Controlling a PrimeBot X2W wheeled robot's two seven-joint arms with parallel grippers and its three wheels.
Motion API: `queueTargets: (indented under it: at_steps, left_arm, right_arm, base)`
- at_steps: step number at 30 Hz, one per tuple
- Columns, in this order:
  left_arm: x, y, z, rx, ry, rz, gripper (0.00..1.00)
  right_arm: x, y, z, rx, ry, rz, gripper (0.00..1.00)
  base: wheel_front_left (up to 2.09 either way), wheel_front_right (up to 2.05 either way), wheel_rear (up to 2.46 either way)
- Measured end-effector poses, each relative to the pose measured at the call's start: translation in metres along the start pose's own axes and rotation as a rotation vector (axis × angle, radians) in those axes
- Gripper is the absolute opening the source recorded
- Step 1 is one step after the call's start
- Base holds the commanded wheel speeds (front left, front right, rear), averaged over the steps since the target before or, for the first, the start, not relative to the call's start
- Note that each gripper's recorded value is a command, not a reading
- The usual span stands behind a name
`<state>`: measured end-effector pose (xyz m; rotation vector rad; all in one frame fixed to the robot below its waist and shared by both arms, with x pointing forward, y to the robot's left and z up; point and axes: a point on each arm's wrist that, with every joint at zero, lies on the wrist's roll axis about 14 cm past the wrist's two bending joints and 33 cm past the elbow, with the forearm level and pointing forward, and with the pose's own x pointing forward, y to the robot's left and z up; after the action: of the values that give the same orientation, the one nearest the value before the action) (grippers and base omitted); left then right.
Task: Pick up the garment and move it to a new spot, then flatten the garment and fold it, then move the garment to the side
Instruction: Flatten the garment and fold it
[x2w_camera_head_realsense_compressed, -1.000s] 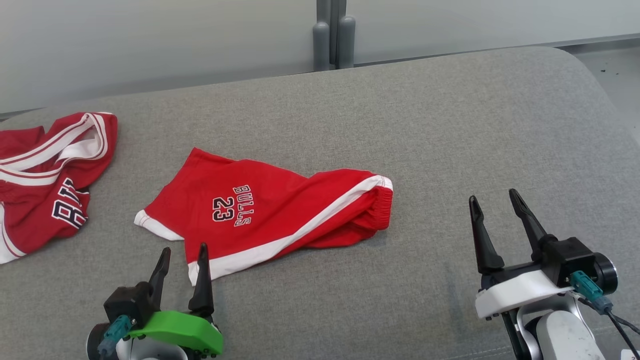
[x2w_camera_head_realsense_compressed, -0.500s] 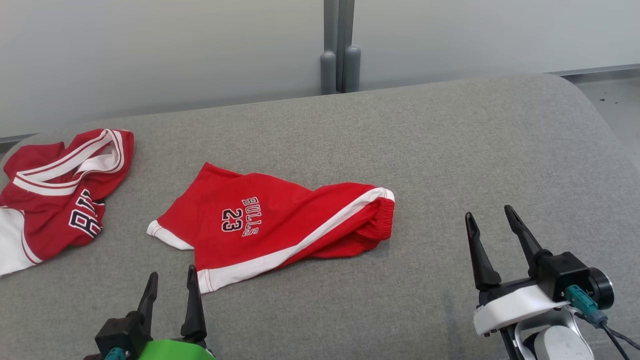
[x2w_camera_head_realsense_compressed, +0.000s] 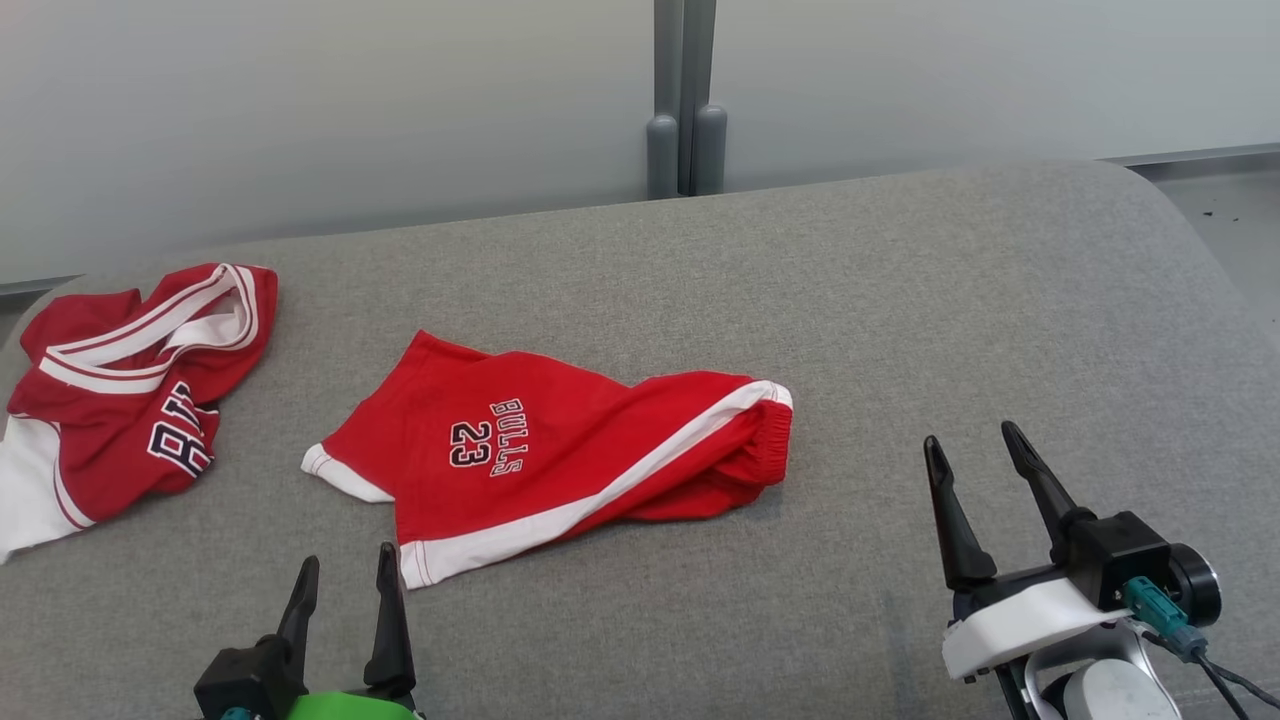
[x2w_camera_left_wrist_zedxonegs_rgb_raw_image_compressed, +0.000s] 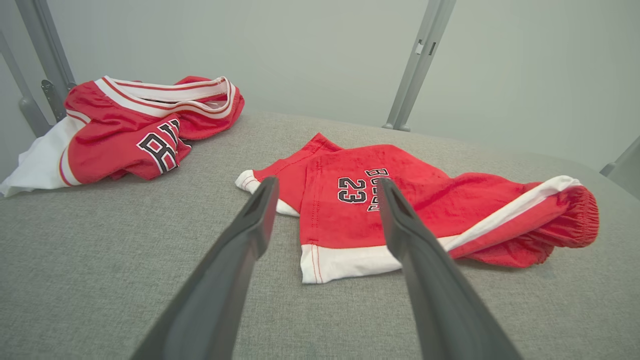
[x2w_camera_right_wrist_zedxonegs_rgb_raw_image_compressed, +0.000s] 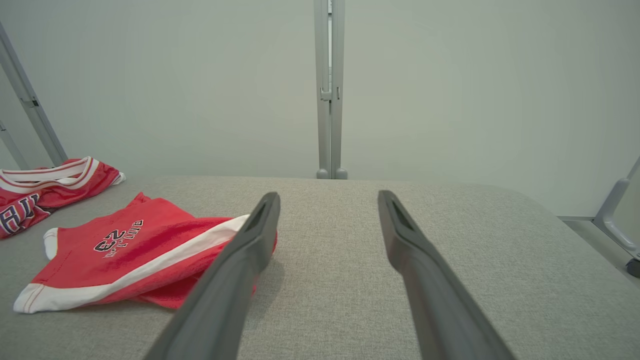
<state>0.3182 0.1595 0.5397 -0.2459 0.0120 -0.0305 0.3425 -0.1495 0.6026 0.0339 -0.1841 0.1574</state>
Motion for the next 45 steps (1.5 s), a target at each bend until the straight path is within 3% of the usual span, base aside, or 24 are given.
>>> queueTargets:
  at_steps: [5, 12, 22, 32, 45]
  left_arm:
    - [-0.004, -0.002, -0.012, 0.002, 0.037, -0.011, 1.0]
    - [-0.011, -0.006, -0.058, -0.012, 0.221, -0.036, 1.0]
    - [0.013, -0.003, -0.093, -0.02, 0.359, -0.04, 1.0]
    - [0.038, 0.012, -0.114, -0.043, 0.417, 0.011, 1.0]
    - [0.049, -0.004, -0.117, -0.05, 0.423, -0.045, 1.0]
  right_arm:
    - [0.0, 0.001, 0.0, 0.0, 0.0, 0.003, 1.0]
    - [-0.001, 0.005, -0.004, 0.004, 0.013, 0.013, 1.0]
    - [-0.001, 0.0, -0.013, -0.006, 0.04, 0.001, 1.0]
    - [0.003, -0.014, -0.028, -0.017, 0.083, -0.034, 1.0]
    - [0.012, -0.012, -0.032, -0.014, 0.089, -0.024, 1.0]
  base:
    - [0.0, 0.0, 0.0]
    - [0.0, 0.0, 0.0]
    - [0.0, 0.0, 0.0]
    - [0.0, 0.0, 0.0]
    - [0.0, 0.0, 0.0]
